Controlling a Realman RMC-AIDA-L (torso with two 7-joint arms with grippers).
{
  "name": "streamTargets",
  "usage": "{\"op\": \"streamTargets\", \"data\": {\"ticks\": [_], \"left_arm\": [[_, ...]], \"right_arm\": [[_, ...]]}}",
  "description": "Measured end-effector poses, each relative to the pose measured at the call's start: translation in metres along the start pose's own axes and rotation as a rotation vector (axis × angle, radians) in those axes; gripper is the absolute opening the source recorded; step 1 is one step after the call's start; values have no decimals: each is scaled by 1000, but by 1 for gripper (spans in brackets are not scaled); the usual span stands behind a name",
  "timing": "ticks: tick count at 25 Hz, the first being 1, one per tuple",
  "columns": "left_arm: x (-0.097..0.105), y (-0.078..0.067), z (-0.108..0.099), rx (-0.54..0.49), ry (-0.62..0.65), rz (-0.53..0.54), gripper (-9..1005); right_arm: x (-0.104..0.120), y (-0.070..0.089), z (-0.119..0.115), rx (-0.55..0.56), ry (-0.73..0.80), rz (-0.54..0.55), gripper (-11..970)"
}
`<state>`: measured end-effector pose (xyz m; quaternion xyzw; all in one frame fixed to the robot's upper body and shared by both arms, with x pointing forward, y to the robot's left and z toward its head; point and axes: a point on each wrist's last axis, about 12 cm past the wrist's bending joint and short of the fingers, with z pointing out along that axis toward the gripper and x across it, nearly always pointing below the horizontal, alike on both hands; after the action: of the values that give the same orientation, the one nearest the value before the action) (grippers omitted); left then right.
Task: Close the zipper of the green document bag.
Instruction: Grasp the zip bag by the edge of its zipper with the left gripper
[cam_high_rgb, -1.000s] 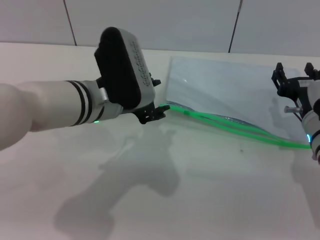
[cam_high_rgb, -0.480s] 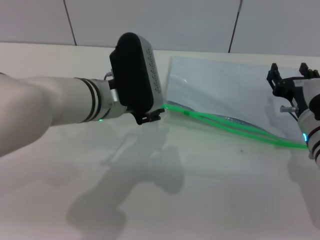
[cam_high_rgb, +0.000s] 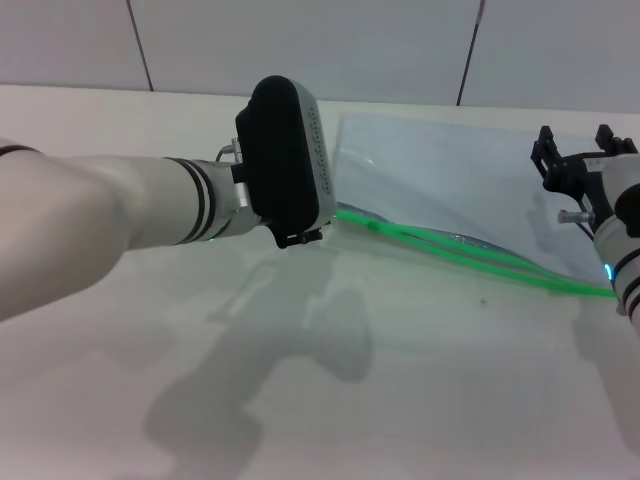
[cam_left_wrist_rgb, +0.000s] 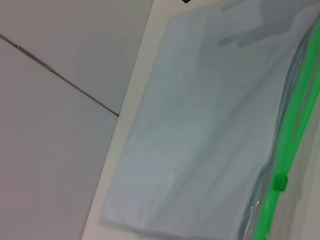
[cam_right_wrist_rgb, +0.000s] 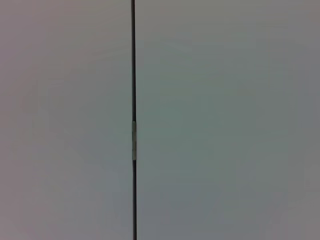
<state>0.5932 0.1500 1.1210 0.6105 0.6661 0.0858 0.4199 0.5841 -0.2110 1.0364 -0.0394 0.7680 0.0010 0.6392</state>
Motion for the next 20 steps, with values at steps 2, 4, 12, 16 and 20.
{"op": "streamTargets", "data": {"ticks": [2,4,12,16,20], "left_arm": [[-1,-1,1,-6,-6,8,623],[-2,-2,4,-12,-11,23,623],[-9,-9,15,-8,-28,69,623],[-9,-11,19,-1,-27,83,622],[-11,-13,21,-7,-36,91,622]], "right_arm": [[0,0,0,-1,-1,0,724],[-1,0,1,-1,-2,0,724],[-1,1,1,-2,-3,-2,724],[-2,2,1,-4,-4,-1,724],[-2,2,1,-4,-4,-2,724]]}}
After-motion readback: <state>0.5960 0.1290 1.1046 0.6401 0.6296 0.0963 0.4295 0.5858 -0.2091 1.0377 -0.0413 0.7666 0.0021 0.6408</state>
